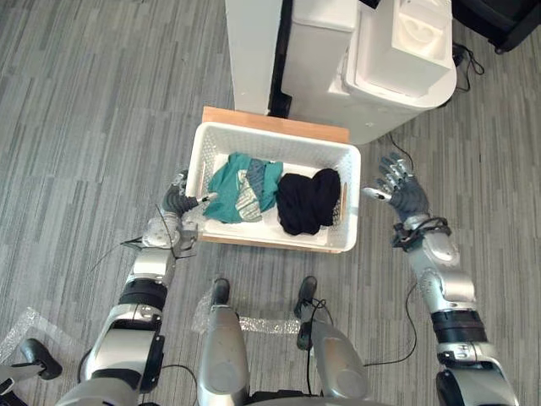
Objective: Pick up the laundry basket with both hands and put the clothes into the washing machine.
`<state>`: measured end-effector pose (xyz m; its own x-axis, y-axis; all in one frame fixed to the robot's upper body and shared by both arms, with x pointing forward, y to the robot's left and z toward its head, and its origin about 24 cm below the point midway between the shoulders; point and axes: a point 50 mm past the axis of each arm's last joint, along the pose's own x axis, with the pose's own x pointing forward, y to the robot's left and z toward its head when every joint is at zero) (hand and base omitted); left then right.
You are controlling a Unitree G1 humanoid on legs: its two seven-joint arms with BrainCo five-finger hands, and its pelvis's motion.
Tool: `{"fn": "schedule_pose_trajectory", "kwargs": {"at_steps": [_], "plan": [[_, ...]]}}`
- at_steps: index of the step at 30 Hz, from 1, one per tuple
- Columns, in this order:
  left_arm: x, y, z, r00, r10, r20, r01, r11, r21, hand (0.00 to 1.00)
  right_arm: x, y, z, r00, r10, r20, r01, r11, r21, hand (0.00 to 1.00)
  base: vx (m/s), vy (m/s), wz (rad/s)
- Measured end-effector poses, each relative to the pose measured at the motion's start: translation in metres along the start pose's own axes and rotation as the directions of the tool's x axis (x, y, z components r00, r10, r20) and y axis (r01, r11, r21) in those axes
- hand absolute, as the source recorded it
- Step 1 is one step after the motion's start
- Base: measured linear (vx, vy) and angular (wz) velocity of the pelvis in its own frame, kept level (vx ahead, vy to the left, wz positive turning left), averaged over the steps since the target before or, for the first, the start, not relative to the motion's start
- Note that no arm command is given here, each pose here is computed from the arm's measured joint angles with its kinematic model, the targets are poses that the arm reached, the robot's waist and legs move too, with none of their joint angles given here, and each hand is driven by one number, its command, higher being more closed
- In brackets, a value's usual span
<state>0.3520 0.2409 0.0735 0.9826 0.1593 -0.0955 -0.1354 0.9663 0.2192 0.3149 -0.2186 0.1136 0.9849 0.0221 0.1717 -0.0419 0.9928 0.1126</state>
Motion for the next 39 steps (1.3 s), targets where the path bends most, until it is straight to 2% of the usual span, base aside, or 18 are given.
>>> {"fn": "schedule_pose_trajectory", "kwargs": {"at_steps": [12,20,26,27,32,35,39], "plan": [[0.007,-0.001,0.009,1.000,0.020,0.002,-0.020,0.998,0.066,0.00,-0.011,-0.020,0.001,0.997,-0.078,0.009,0.078,0.996,-0.034,0.00,0.00,0.000,0.00],[0.018,-0.004,0.032,0.999,0.031,0.045,-0.035,0.994,0.101,0.00,0.011,-0.033,-0.020,0.980,-0.160,-0.115,0.159,0.987,-0.016,0.00,0.00,0.002,0.00],[0.026,-0.007,0.057,0.994,0.029,0.103,-0.039,0.994,0.098,0.00,0.033,-0.029,-0.018,0.973,-0.178,-0.145,0.179,0.984,0.000,0.00,-0.02,0.007,0.00],[0.030,-0.010,0.080,0.984,0.038,0.177,-0.052,0.995,0.081,0.00,0.046,-0.022,-0.018,0.970,-0.170,-0.175,0.175,0.984,0.014,0.00,-0.04,0.003,0.00],[0.031,-0.009,0.084,0.981,0.040,0.188,-0.055,0.996,0.075,0.00,0.052,-0.010,-0.023,0.969,-0.145,-0.201,0.154,0.988,0.029,0.00,-0.01,0.001,0.00],[0.032,-0.007,0.103,0.968,0.067,0.242,-0.083,0.995,0.054,0.00,0.059,0.010,-0.029,0.969,-0.100,-0.224,0.118,0.991,0.069,0.00,-0.02,-0.001,0.05],[0.034,-0.004,0.111,0.963,0.090,0.255,-0.104,0.994,0.043,0.00,0.062,0.012,-0.030,0.971,-0.095,-0.221,0.113,0.991,0.068,0.00,-0.02,0.000,0.04]]}}
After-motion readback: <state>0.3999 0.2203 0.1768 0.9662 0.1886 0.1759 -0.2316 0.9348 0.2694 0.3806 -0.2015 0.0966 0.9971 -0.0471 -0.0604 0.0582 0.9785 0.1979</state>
